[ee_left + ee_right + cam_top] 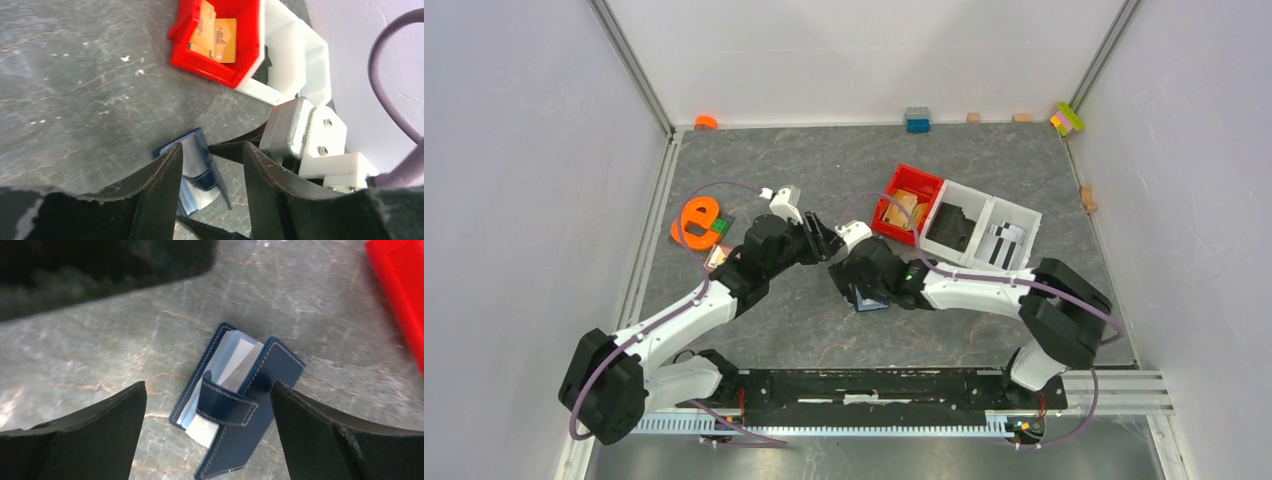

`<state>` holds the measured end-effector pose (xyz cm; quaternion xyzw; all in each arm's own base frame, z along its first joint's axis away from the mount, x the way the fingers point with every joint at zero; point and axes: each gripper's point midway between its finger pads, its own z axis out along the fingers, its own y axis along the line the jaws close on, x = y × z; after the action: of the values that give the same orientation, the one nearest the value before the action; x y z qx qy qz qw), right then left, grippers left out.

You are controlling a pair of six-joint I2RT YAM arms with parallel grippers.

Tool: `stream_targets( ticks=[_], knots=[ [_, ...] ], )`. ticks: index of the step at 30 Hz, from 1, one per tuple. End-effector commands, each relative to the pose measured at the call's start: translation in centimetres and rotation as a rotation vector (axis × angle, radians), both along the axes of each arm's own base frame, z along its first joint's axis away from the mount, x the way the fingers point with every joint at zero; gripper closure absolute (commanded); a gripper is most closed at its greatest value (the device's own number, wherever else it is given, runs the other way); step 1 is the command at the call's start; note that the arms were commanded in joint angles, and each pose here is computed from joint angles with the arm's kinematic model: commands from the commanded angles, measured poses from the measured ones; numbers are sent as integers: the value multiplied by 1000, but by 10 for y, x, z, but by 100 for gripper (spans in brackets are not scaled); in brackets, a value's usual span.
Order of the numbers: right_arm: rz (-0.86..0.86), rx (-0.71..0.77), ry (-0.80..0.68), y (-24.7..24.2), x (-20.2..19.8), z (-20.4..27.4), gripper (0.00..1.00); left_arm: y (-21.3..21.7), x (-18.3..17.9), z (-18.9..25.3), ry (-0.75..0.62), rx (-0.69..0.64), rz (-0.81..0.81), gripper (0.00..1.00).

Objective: Take the credit cards out of the card holder
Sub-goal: Pick up the card holder from the center of the board.

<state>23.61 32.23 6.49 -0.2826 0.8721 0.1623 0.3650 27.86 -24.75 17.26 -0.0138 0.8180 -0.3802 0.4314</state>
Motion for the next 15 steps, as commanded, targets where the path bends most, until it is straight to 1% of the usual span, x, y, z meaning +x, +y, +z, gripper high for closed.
stream_targets(
  ticks=[1,5,9,11,15],
  knots=[
    [-139,-243,-121,-27,17,3,2,16,5,10,-100,53,50,45],
    [-154,-224,-139,-30,17,9,2,18,4,6,-96,60,52,44],
    [-178,-272,-150,-40,19,5,2,17,5,-1,-80,75,47,44],
    [-154,-279,-121,-36,18,-2,2,15,3,-1,-76,77,36,44],
    [-92,-243,-23,-26,12,-21,2,17,3,-2,-75,79,37,44]
  ],
)
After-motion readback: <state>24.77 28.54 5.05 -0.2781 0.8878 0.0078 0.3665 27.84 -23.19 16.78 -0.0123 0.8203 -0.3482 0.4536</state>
